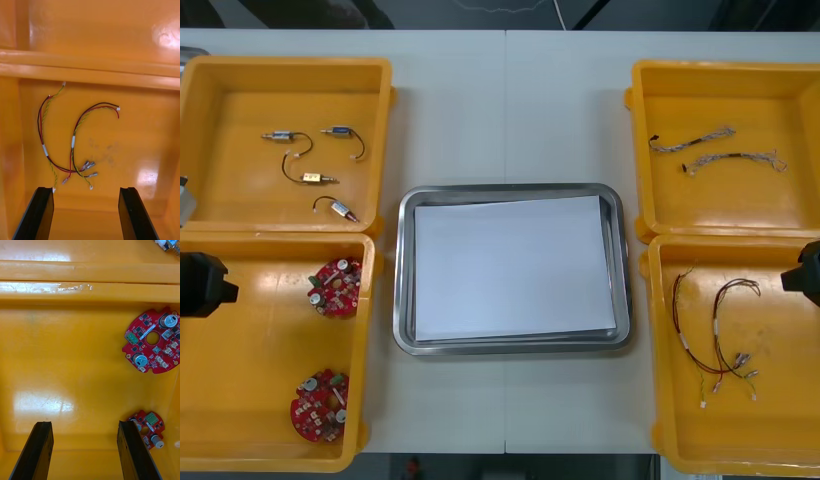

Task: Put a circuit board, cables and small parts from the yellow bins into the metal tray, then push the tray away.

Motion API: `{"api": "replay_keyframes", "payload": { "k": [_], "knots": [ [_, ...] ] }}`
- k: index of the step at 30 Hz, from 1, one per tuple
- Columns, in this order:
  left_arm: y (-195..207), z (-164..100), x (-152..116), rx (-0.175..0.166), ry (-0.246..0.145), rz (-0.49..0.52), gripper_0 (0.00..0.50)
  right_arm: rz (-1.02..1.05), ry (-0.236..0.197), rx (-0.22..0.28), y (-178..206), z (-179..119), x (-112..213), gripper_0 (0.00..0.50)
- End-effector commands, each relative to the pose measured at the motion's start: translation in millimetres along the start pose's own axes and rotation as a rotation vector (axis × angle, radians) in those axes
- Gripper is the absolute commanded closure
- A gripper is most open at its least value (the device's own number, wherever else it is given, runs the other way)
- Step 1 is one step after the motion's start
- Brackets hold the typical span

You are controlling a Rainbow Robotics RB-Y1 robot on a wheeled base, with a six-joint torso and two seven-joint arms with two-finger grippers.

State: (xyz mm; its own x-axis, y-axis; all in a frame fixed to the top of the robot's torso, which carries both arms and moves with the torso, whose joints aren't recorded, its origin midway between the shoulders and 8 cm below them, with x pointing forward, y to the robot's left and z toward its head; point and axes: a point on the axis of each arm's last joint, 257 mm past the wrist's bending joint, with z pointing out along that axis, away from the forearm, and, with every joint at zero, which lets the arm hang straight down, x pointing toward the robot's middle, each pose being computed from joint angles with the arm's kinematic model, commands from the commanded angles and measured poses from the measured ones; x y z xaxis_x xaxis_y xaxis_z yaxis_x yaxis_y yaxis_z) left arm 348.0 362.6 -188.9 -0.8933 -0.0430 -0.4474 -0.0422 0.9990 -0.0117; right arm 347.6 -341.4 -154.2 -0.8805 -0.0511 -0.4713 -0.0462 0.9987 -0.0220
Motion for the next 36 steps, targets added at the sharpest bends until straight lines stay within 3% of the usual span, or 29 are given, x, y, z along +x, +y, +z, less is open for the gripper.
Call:
{"api": "replay_keyframes", "payload": {
  "k": [1,6,10,14,18,26,36],
  "knots": [
    [-1,2,12,0.003,0.035,0.156,0.0,-0.015,0.056,0.038,-12,1,26,0.0],
    [2,6,30,0.0,0.087,0.285,0.0,-0.004,0.105,0.045,-16,9,45,0.0],
    [5,10,52,0.005,0.148,0.414,0.0,0.014,0.079,0.022,-10,20,47,0.0],
    [-1,11,55,0.018,0.128,0.534,0.0,0.031,0.039,-0.007,0,32,44,0.0],
    [-12,11,57,0.033,0.103,0.62,0.0,0.03,0.018,-0.001,5,44,44,0.0],
    [-44,21,60,0.082,0.035,0.774,0.0,0.047,0.01,-0.027,18,77,47,0.0],
    [-66,36,67,0.118,0.0,0.913,0.0,0.065,0.015,-0.049,28,114,55,0.0]
  ]
}}
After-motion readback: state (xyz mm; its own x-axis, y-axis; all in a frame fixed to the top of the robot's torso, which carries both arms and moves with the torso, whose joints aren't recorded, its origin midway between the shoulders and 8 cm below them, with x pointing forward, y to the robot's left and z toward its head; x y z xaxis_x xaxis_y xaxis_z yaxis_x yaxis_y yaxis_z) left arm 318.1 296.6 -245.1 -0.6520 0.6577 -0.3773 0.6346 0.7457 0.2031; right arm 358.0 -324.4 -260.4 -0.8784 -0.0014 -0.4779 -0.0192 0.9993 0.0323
